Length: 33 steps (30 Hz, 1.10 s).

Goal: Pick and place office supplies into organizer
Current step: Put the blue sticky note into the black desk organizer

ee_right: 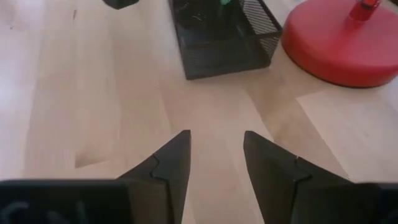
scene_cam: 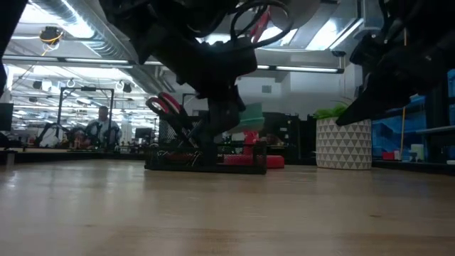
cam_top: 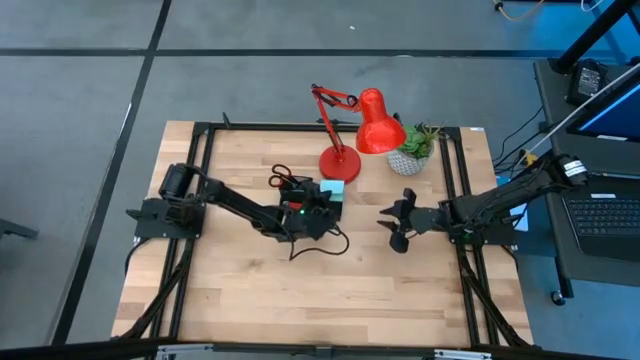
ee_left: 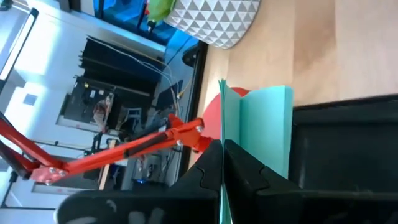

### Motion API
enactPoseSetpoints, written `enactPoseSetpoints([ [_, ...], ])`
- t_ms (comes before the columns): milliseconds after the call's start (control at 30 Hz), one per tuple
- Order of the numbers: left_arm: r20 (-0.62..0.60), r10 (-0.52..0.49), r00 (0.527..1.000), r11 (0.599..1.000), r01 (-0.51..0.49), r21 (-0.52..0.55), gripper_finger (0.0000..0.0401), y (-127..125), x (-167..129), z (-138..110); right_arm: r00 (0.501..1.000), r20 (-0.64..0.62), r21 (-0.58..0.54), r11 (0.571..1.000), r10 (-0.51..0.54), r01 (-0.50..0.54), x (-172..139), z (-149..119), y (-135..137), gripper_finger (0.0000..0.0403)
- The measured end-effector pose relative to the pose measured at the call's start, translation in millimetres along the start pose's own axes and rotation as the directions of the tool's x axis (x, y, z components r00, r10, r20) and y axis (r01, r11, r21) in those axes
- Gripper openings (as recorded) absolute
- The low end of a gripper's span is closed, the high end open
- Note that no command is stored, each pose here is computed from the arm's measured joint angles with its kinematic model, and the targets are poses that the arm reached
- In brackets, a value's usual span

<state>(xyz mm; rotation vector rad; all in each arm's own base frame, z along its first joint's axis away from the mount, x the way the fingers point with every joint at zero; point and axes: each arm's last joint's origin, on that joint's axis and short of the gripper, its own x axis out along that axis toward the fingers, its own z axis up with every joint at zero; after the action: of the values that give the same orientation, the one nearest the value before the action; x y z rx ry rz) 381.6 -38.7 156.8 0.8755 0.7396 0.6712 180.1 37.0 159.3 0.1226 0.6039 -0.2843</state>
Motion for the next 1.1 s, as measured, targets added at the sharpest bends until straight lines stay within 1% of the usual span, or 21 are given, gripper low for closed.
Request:
enactPoseSetpoints([
  [267,-0.026,-0.043,0.999,0.998,0.042,-0.035,0.0002,-8,-7,-4,1.000,0.000,-0.007,1.000,-0.017,0.017,1,1,-3,0.0152],
  [467,0.003,-0.120,0.993,0.991,0.120,-0.062,0.0002,-10,-7,-5,1.000,0.001,-0.004,1.000,-0.016,0.016,1,1,-3,0.0152],
  [533,-0.001,-0.131,0.991,0.989,0.131,-0.069,0.0002,-10,-5,-6,1.000,0.004,-0.001,1.000,-0.015,0.015,1,1,-3,0.0152],
  [700,-0.028,-0.139,0.990,0.990,0.138,-0.043,0.0002,-14,-2,-10,1.000,0.004,0.021,1.000,-0.015,0.015,1,1,-3,0.0152],
  [867,-0.021,-0.205,0.978,0.978,0.205,-0.034,0.0002,-21,5,-14,1.000,0.004,0.023,1.000,-0.015,0.015,1,1,-3,0.0152],
  [1100,-0.051,-0.212,0.976,0.977,0.212,-0.011,0.0002,-35,15,-21,1.000,0.005,0.026,1.000,-0.015,0.015,1,2,-3,0.0152],
])
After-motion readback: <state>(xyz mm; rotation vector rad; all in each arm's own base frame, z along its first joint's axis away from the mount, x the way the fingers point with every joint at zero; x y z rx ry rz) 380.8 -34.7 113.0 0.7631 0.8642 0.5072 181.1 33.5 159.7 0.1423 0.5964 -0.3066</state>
